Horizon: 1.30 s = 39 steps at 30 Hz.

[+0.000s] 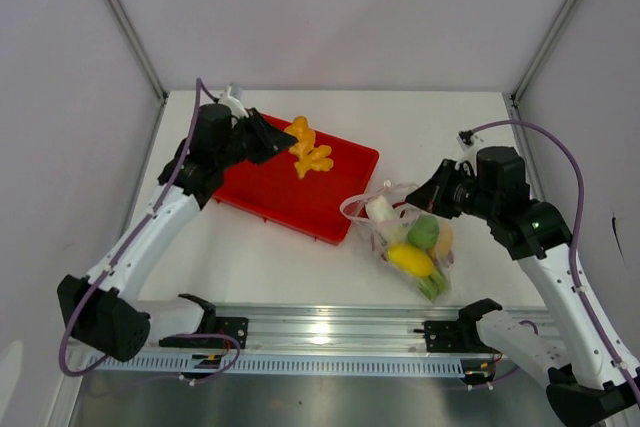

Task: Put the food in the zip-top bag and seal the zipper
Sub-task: Pick up the fake vegetable from the bin, then place the fake vegetable in the zipper food storage bag.

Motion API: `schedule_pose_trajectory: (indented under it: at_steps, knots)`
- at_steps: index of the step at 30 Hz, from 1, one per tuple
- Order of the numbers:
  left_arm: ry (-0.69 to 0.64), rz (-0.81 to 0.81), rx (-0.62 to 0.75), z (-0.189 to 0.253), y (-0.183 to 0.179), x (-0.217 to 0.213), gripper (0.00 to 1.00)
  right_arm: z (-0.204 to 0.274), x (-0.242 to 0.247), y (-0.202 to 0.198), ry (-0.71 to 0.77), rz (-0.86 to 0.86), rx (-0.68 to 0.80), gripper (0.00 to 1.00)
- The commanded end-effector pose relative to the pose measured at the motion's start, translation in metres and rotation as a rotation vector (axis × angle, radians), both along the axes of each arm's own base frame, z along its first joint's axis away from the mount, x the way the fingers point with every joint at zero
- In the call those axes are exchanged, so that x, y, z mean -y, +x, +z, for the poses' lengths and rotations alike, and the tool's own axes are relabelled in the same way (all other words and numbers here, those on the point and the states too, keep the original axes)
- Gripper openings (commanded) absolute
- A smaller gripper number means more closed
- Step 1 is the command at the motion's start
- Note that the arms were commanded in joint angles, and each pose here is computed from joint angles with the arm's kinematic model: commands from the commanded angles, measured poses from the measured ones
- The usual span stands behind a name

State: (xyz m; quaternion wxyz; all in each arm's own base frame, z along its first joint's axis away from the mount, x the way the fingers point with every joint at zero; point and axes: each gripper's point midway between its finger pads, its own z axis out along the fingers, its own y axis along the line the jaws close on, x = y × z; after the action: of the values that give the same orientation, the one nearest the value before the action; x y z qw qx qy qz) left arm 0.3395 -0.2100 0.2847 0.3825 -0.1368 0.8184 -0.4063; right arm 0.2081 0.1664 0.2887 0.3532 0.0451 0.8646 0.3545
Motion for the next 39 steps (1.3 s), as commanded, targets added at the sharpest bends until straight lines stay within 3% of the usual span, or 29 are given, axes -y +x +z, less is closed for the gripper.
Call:
schedule_pose_trajectory:
  at_steps: [1,7,25,30,39]
  knots:
    - [0.002,-0.060,0.144,0.034,-0.019,0.009,0.00,0.019,-0.010,0.006,0.056,0.031,0.066,0.00]
    - [-0.064,-0.163,0.272,0.071,-0.041,0.040,0.00,0.022,-0.018,0.006,0.079,0.058,0.056,0.00]
    - [0.001,-0.571,0.405,0.068,-0.087,0.133,0.01,0.042,-0.031,-0.003,0.135,0.125,0.067,0.00]
    - [0.040,-0.614,0.487,0.068,-0.101,0.141,0.01,0.047,-0.028,-0.001,0.139,0.094,0.073,0.00]
    - [0.034,-0.543,0.497,0.053,-0.108,0.124,0.00,0.048,-0.021,0.007,0.139,0.019,0.045,0.00]
